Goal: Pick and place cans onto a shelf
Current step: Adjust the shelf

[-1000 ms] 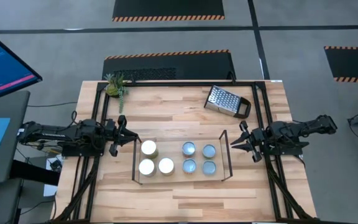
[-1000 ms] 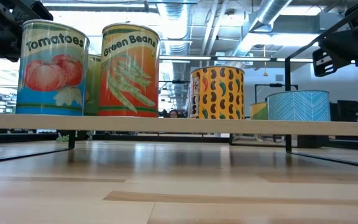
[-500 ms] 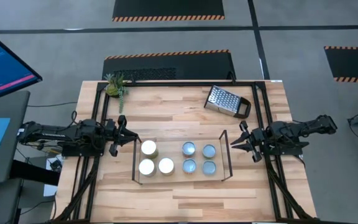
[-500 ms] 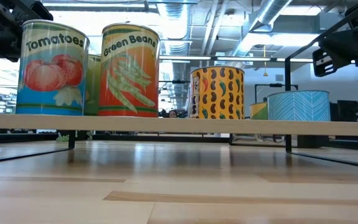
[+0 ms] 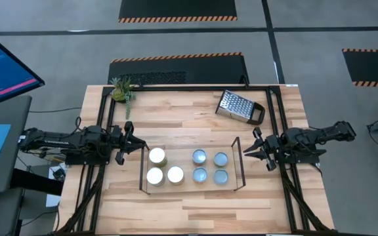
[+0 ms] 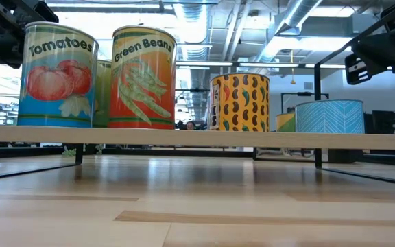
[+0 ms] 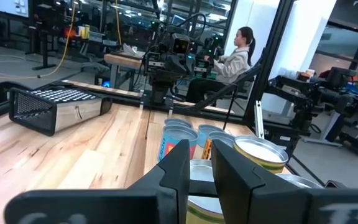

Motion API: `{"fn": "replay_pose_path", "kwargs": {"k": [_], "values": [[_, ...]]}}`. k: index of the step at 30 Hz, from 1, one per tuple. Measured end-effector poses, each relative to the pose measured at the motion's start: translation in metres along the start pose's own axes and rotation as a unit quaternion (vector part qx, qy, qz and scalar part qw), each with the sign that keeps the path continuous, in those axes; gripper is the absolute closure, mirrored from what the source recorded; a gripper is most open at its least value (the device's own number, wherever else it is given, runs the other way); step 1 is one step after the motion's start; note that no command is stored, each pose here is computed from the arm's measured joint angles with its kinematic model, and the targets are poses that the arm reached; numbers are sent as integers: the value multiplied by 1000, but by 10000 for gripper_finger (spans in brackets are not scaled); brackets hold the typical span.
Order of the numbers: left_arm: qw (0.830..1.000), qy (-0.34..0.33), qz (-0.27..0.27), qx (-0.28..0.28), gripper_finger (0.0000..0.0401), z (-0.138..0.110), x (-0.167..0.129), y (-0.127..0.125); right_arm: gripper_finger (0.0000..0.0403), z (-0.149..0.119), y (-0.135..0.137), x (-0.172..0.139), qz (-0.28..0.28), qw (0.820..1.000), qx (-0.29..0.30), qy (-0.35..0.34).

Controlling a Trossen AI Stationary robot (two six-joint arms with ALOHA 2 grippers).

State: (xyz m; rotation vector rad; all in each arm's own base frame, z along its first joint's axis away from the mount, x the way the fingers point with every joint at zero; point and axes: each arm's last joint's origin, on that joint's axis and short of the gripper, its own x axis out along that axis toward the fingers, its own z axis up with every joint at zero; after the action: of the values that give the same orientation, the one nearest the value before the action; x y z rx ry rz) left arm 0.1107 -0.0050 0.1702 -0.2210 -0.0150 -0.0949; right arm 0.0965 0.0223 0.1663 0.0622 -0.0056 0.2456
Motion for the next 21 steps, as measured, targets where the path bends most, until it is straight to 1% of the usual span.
{"fn": "replay_pose_path", "kwargs": {"k": [21], "values": [[1000, 0, 0, -3, 344, 0, 0, 0, 321, 0, 0, 0, 0, 1000, 0, 0]]}}
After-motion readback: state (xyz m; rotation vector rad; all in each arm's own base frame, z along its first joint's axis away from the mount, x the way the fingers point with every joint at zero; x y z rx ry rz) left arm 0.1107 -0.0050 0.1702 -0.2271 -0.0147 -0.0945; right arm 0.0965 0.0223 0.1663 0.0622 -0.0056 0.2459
